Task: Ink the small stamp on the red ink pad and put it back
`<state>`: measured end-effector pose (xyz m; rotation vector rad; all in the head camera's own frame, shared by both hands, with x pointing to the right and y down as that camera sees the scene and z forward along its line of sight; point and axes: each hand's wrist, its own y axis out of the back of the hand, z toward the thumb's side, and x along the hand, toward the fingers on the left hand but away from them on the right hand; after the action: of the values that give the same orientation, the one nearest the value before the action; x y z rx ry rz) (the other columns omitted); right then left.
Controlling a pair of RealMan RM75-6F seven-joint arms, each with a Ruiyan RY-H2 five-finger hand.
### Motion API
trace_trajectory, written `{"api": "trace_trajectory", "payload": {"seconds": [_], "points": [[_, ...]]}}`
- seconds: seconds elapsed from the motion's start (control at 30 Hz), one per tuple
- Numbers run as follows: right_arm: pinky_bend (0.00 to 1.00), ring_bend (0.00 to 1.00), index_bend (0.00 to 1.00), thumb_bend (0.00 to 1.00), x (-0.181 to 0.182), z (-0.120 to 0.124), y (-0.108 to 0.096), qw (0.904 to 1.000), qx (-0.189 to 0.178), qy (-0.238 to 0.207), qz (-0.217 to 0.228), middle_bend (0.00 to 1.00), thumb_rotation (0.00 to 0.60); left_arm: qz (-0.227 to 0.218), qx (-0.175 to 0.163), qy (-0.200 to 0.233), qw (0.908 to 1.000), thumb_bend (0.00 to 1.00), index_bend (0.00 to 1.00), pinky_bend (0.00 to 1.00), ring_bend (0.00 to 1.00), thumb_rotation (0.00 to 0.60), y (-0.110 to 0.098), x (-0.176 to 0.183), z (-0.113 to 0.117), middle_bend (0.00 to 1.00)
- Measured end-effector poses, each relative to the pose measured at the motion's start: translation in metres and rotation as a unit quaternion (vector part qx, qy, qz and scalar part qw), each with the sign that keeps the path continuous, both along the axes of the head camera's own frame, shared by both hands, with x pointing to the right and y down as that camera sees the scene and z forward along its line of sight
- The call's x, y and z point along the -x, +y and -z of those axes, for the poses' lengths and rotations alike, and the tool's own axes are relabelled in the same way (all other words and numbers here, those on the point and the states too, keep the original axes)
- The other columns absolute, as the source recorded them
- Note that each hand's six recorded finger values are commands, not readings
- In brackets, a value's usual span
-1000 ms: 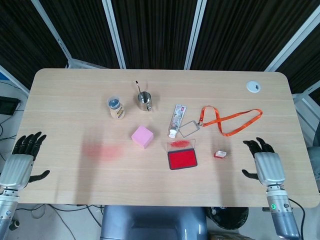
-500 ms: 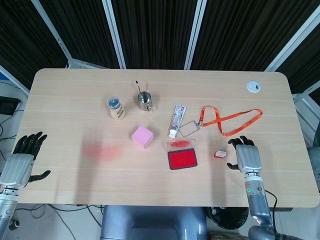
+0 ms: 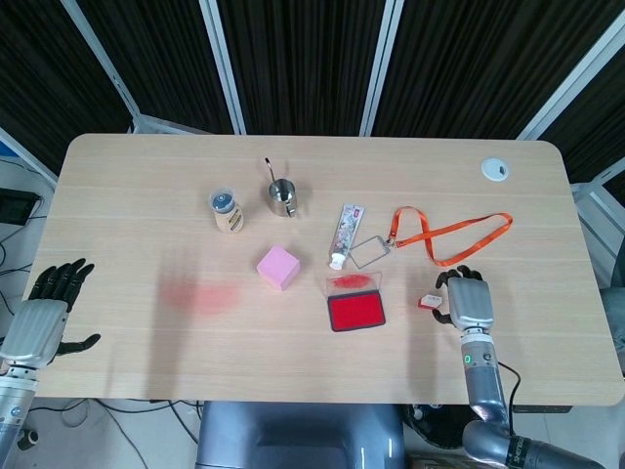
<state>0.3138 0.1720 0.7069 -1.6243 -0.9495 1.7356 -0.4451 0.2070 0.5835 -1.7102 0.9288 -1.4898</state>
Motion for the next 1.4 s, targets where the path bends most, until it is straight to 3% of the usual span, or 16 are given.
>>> {"api": "trace_trajectory", "payload": {"seconds": [1.4], "points": [[0.24, 0.21, 0.54, 0.37, 0.014, -0.03, -0.001, 0.9994, 0.031, -0.007, -0.014, 0.41, 0.6, 0.013, 0.016, 0.007, 0.9998, 0.02, 0.0, 0.0, 0.0, 0.6, -0.001, 0.001, -0.004, 0.0]]}}
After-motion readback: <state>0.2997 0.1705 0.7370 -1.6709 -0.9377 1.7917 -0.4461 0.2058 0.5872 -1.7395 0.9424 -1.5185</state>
